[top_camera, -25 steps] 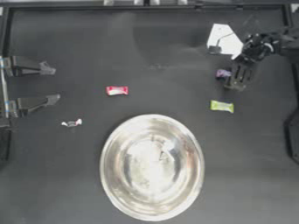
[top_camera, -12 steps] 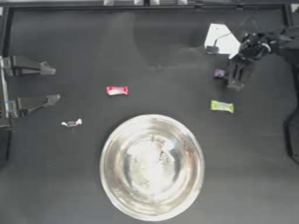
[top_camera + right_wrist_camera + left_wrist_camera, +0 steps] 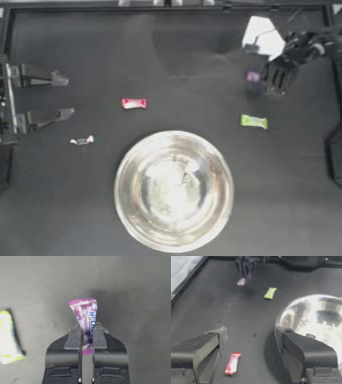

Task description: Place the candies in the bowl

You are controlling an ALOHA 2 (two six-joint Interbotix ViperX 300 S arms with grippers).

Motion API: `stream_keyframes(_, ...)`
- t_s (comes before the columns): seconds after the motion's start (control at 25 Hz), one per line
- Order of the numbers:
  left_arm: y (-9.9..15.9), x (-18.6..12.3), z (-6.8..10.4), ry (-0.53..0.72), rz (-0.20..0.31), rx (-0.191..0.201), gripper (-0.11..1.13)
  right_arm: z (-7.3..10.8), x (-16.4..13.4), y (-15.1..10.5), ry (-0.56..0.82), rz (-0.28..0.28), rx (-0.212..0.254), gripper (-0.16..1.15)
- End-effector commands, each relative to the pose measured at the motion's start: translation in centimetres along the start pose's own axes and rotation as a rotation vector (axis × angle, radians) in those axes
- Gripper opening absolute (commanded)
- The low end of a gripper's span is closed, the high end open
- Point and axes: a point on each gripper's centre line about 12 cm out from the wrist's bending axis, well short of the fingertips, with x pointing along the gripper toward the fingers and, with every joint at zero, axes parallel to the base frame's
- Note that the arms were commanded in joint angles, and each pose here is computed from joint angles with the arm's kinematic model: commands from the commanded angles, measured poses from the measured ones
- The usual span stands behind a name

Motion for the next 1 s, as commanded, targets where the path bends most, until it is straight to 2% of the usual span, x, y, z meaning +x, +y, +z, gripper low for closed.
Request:
stream_keyframes(0.04,0.1,0.3,0.8,-0.011,0.002,-0.003,0.92,2.4,-4.6,1.1,-0.157,-0.011,-0.029,0.24)
stream_keyframes(0.24,0.1,0.3,0.8,-0.009,0.004,-0.004,0.92,4.2,-9.8,3.9,-0.316,0.04,-0.068,0.24)
stream_keyframes(0.52,0.1,0.3,0.8,-0.01,0.005,-0.002,0.92,5.7,-13.9,9.3,-0.46,0.199,-0.117,0.24)
stream_keyframes(0.76,0.2,0.3,0.7,-0.006,0.006,-0.003,0.92,7.1,-14.4,14.8,-0.559,0.314,-0.178,0.24)
stream_keyframes(1.0,0.1,0.3,0.5,-0.003,0.005,-0.004,0.92,8.3,-12.1,19.2,-0.518,0.377,-0.239,0.24)
